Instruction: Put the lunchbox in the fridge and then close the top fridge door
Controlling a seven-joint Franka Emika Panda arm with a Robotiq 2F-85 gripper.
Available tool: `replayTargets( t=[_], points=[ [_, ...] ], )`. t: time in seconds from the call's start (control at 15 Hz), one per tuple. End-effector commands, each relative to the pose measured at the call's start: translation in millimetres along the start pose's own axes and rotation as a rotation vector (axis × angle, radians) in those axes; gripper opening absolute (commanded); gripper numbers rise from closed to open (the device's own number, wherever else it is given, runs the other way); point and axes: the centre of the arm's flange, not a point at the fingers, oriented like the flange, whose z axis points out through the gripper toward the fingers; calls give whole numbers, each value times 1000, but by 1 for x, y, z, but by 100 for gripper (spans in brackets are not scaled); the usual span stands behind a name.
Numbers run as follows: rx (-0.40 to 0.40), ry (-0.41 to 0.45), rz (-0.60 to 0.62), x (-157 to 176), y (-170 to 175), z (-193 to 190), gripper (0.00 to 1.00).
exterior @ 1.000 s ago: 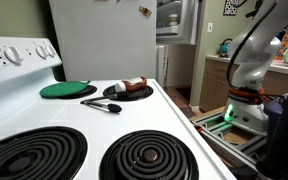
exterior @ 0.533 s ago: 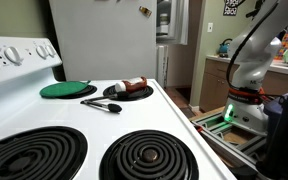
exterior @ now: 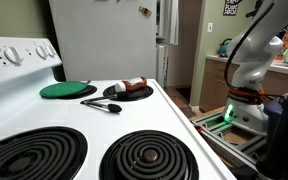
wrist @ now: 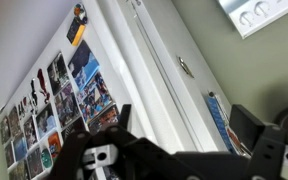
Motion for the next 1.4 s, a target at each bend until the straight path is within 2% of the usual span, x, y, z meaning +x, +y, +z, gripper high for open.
replayTargets(
  t=[0.0, 0.27, 0.8, 1.07, 1.2, 1.33],
  points=[
    [30, 52, -29, 5, -1, 21, 100],
    [21, 92, -38, 19, -7, 46, 100],
    [60, 109, -41, 29, -21, 82, 100],
    [57, 167, -35, 36, -31, 106, 100],
    [58, 153, -36, 39, -34, 113, 100],
    [35, 123, -60, 42, -30, 101, 100]
  ],
)
